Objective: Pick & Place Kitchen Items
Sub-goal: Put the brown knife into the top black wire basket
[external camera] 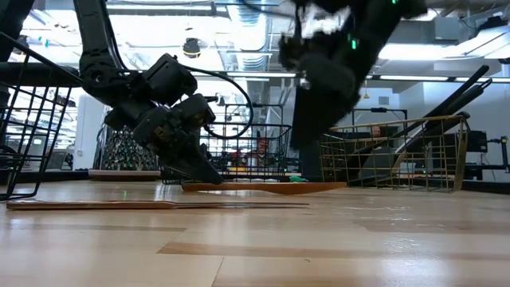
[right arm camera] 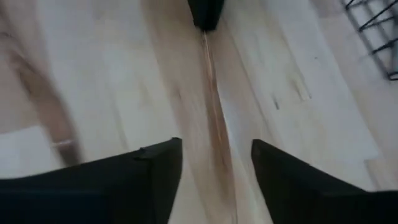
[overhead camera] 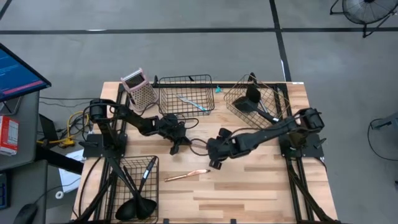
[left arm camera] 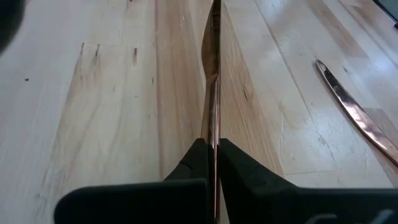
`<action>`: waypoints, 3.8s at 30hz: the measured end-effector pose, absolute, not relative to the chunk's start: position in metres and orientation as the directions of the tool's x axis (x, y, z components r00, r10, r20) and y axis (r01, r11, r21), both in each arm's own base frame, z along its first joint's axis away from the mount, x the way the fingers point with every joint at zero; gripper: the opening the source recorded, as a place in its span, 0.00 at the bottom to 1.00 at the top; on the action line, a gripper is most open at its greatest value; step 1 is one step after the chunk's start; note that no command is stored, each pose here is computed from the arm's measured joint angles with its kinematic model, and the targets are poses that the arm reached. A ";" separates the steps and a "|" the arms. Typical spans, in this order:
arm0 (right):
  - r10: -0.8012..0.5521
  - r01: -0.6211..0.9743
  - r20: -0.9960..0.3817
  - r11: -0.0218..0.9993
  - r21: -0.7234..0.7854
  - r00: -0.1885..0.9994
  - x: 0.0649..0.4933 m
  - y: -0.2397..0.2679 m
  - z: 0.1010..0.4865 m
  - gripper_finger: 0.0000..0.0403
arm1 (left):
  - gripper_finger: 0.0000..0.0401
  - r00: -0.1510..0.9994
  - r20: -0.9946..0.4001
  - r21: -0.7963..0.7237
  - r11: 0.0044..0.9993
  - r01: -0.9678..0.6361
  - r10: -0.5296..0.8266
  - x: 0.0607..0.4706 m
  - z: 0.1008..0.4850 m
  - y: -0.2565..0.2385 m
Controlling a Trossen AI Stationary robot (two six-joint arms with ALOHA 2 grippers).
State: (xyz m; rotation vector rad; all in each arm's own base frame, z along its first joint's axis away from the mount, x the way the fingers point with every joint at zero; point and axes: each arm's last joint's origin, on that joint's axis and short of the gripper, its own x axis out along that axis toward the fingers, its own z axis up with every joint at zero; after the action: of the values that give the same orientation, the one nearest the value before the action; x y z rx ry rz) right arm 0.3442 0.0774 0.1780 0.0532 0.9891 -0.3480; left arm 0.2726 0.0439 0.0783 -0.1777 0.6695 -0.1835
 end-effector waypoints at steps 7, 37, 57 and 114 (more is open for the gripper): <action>-0.265 0.348 -0.809 0.934 -0.080 0.524 0.334 0.053 0.144 0.50 | 0.00 0.770 -0.600 -0.219 0.970 0.104 -0.218 0.272 0.078 0.044; -0.198 0.275 -0.831 0.960 -0.057 0.519 0.324 0.044 0.112 0.41 | 0.00 0.769 -0.604 -0.217 0.972 0.094 -0.210 0.272 0.077 0.044; -0.224 0.379 -0.799 0.925 0.006 0.559 0.329 0.049 0.106 0.38 | 0.43 0.846 -0.523 -0.005 0.994 0.112 -0.098 0.238 0.115 0.028; -0.238 0.270 -0.707 0.960 -0.070 0.666 0.335 0.042 0.132 0.28 | 0.01 0.805 -0.593 -0.096 0.995 -0.035 -0.029 0.224 0.068 0.027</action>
State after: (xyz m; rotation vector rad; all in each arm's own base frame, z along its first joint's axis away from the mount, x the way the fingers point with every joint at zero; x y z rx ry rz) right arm 0.3350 0.0421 0.1324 0.0420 0.7921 -0.2870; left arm 0.2235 0.0270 0.0684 -0.1043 0.6361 0.0037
